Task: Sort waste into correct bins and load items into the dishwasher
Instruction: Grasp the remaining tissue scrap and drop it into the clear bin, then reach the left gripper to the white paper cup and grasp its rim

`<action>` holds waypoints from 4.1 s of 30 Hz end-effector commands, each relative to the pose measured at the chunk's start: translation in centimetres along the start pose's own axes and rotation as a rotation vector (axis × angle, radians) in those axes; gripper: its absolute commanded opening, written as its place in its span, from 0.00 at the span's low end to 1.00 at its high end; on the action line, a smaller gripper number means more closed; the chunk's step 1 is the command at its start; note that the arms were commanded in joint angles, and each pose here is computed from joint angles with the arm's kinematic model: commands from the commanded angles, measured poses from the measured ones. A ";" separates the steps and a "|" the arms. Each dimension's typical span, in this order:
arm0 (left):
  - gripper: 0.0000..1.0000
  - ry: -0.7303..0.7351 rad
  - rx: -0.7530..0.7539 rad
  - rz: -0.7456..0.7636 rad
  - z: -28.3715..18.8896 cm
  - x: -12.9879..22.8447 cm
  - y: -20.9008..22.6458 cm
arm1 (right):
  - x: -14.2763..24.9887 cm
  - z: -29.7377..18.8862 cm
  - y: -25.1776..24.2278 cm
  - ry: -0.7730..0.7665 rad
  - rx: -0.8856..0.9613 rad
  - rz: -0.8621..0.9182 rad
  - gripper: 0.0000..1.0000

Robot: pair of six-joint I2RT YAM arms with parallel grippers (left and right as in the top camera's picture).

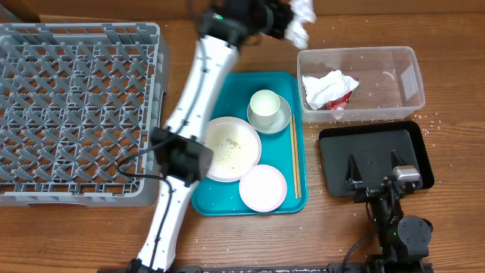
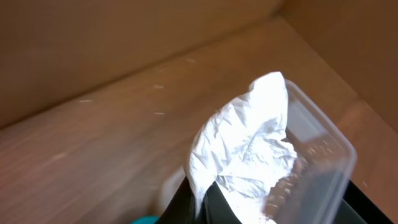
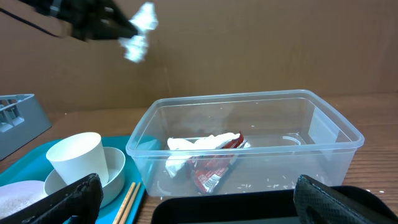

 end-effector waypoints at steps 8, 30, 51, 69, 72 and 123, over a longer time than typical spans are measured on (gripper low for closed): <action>0.80 0.070 -0.099 0.129 6.6 4.7 -3.3 | 0.2 0.0 0.1 -0.003 -0.001 -0.004 1.00; 1.00 0.076 -0.366 -0.121 -19.7 -0.7 3.9 | 0.2 0.0 0.1 -0.003 -0.001 -0.004 1.00; 1.00 0.434 -0.345 -0.257 -19.1 7.6 2.5 | 0.2 0.0 0.1 -0.003 -0.001 -0.004 1.00; 0.70 0.652 -0.580 -0.106 -7.5 17.3 -0.4 | 0.2 0.0 0.1 -0.003 -0.001 -0.004 1.00; 0.63 0.660 -0.586 -0.105 -6.3 18.6 -0.2 | 0.2 0.0 0.1 -0.003 -0.001 -0.004 1.00; 0.04 0.283 -0.549 -0.192 -14.6 5.4 1.1 | 0.2 0.0 0.1 -0.003 -0.001 -0.004 1.00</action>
Point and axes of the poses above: each gripper's point midway between its finger pads, its own z axis out along the fingers, its own y axis along the line the jaws close on, x = y × z, the point moved 2 cm from there along -z, back along the fingers, and after that the axes turned 4 degrees about -z, right-handed, at the moved point
